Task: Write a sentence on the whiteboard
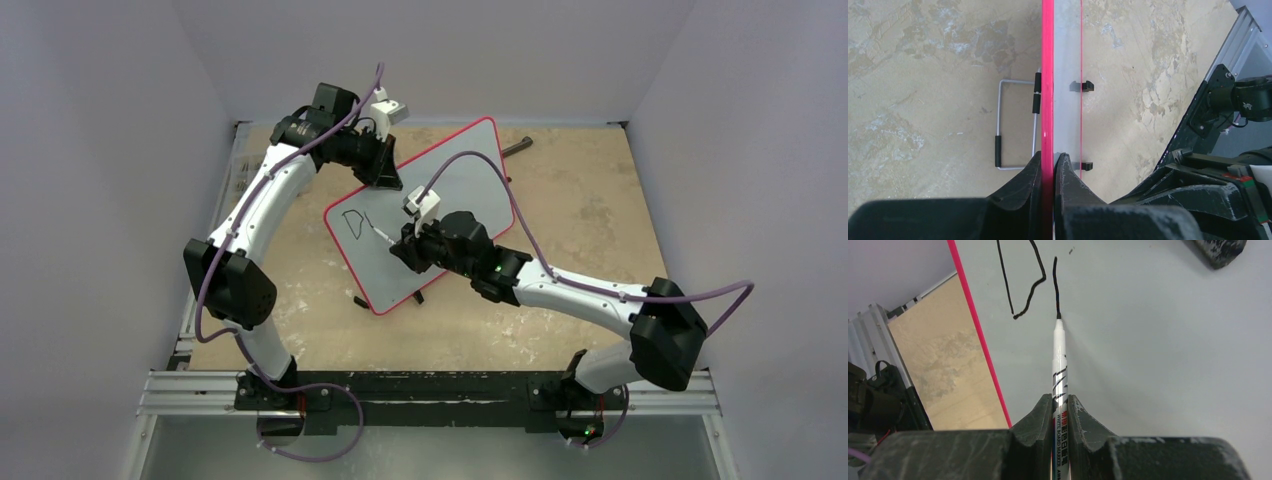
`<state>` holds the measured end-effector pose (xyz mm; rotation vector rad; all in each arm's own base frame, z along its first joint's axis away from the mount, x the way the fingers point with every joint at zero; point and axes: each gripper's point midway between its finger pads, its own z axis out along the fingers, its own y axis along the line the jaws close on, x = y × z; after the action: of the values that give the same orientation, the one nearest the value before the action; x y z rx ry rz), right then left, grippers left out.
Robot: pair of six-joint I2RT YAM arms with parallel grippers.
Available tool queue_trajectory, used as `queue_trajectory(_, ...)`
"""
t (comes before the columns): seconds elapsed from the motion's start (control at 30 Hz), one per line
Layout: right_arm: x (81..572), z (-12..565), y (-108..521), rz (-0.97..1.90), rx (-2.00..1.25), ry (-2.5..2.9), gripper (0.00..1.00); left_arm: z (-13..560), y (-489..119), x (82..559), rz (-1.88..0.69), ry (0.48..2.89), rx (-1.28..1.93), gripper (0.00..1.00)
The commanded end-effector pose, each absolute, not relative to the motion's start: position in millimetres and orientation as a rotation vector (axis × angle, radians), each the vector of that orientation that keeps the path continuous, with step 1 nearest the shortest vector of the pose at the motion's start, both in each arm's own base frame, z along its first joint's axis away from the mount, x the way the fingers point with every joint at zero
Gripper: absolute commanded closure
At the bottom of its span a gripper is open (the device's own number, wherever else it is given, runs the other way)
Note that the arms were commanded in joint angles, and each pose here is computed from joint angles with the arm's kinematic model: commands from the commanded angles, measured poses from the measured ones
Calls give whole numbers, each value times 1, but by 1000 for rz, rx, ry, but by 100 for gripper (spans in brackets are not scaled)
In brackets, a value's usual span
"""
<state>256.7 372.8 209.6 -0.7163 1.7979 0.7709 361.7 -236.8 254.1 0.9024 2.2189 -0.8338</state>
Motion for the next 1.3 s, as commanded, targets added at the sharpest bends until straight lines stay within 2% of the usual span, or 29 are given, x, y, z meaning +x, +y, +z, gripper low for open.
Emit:
queue_trajectory(0.0, 257, 205, 366, 758, -693, 1823, 100, 201, -204, 375, -505, 2342, 1034, 100)
queue_trajectory(0.57, 266, 235, 383, 803, -676, 1767, 100, 200, -203, 374, -504, 2344, 1038, 100)
queue_trajectory(1.27, 288, 247, 377, 719, -582, 1771, 100, 200, -203, 374, -501, 2344, 1038, 100)
